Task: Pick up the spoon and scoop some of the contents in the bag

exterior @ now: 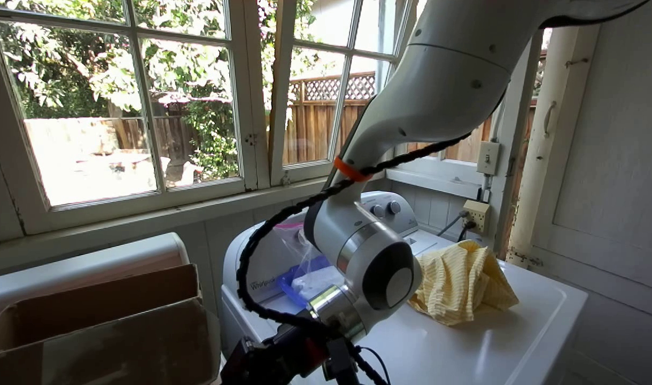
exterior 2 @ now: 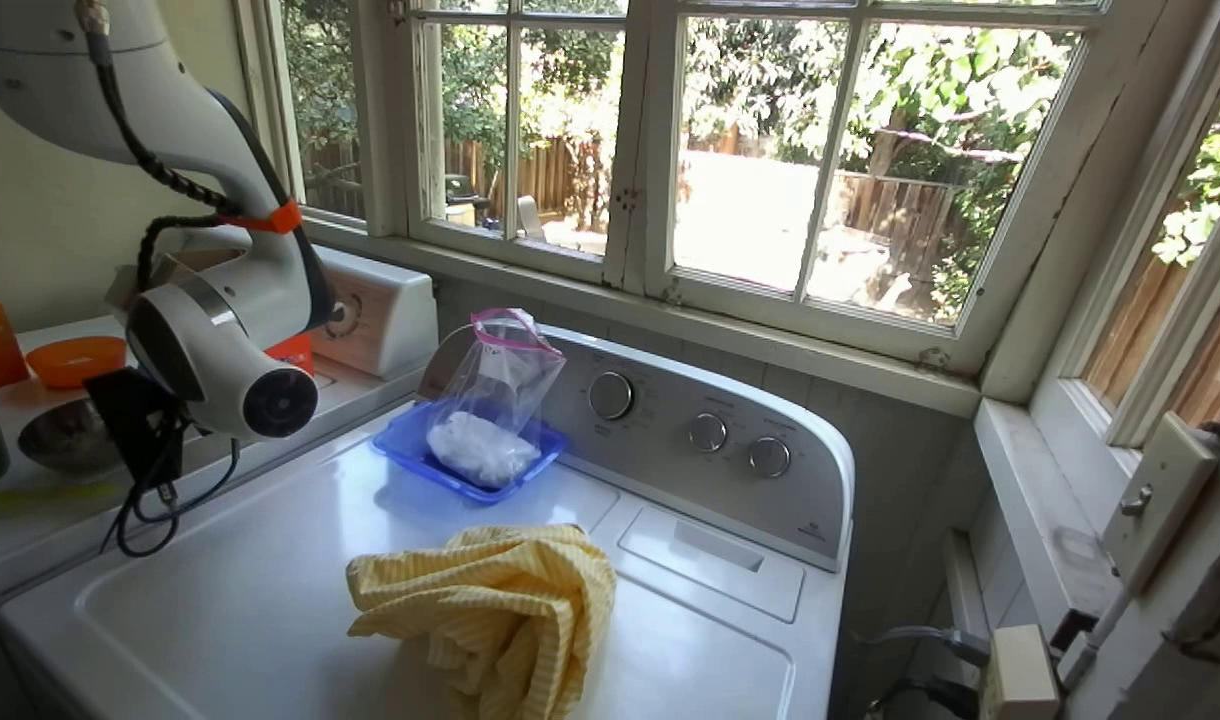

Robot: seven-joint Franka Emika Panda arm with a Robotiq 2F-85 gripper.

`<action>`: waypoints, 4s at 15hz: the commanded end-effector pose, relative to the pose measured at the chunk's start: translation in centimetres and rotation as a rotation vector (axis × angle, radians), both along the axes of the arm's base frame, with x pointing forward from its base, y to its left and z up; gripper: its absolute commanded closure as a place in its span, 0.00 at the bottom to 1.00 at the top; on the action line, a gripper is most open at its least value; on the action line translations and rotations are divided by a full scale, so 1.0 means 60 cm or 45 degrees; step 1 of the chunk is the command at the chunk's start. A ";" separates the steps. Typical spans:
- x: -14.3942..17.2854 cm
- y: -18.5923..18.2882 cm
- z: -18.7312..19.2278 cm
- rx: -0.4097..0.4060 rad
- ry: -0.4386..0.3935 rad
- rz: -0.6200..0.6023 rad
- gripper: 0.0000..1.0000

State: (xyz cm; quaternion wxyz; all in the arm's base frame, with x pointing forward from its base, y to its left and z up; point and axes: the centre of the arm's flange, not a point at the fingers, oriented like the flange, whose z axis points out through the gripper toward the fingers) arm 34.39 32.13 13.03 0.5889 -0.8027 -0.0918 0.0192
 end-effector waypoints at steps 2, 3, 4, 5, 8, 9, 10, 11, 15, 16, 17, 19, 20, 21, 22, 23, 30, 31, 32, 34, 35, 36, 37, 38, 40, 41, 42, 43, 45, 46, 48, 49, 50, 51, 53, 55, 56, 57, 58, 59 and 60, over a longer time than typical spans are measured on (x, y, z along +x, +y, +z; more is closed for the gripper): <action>-0.056 -0.076 0.112 -0.090 0.096 0.006 0.98; -0.062 -0.085 0.129 -0.091 0.073 -0.004 0.98; -0.067 -0.094 0.143 -0.126 0.058 -0.018 0.98; -0.071 -0.104 0.161 -0.158 0.053 -0.037 0.98; -0.078 -0.135 0.211 -0.366 0.052 -0.075 0.98; -0.075 -0.141 0.231 -0.431 0.045 -0.104 0.98; -0.067 -0.142 0.254 -0.502 0.033 -0.119 0.98; -0.058 -0.138 0.275 -0.570 0.018 -0.127 0.98; -0.024 -0.106 0.367 -0.830 -0.093 -0.137 0.98; -0.016 -0.099 0.383 -0.891 -0.126 -0.131 0.98; -0.009 -0.091 0.401 -0.947 -0.164 -0.119 0.98; -0.002 -0.073 0.419 -1.056 -0.223 -0.079 0.98; 0.000 -0.066 0.426 -1.110 -0.250 -0.050 0.98; 0.002 -0.062 0.432 -1.167 -0.280 -0.020 0.98; 0.003 -0.061 0.439 -1.230 -0.302 0.011 0.98; 0.006 -0.065 0.449 -1.294 -0.325 0.046 0.98; -0.024 -0.086 0.393 -1.297 -0.327 0.016 0.98; -0.004 -0.102 0.390 -1.422 -0.477 -0.006 0.98; 0.020 -0.120 0.400 -1.454 -0.538 0.024 0.98; 0.064 -0.161 0.429 -1.544 -0.677 0.058 0.98; 0.083 -0.181 0.440 -1.585 -0.742 0.070 0.98; 0.097 -0.194 0.446 -1.624 -0.808 0.079 0.98; 0.108 -0.204 0.450 -1.660 -0.881 0.078 0.98; 0.119 -0.211 0.450 -1.698 -0.952 0.087 0.98; 0.136 -0.216 0.438 -1.761 -1.107 0.093 0.98; 0.142 -0.215 0.430 -1.772 -1.184 0.025 0.98; 0.120 -0.224 0.464 -1.724 -1.085 0.085 0.94; 0.125 -0.225 0.461 -1.729 -1.134 0.067 0.94; 0.128 -0.223 0.453 -1.729 -1.157 0.065 0.94; 0.128 -0.222 0.453 -1.730 -1.159 0.067 0.98; 0.145 -0.221 0.434 -1.739 -1.321 0.032 0.98; 0.154 -0.216 0.435 -1.735 -1.406 0.011 0.98; 0.164 -0.215 0.435 -1.730 -1.499 0.006 0.98; 0.171 -0.216 0.434 -1.718 -1.574 0.013 0.98; 0.178 -0.223 0.434 -1.713 -1.698 0.033 0.98; 0.183 -0.234 0.431 -1.711 -1.773 0.049 0.98; 0.184 -0.240 0.427 -1.712 -1.813 0.043 0.98; 0.185 -0.244 0.425 -1.705 -1.844 0.039 0.98; 0.183 -0.247 0.421 -1.693 -1.846 0.036 0.98; 0.181 -0.249 0.416 -1.691 -1.853 0.040 0.98; 0.176 -0.249 0.409 -1.686 -1.845 0.052 0.98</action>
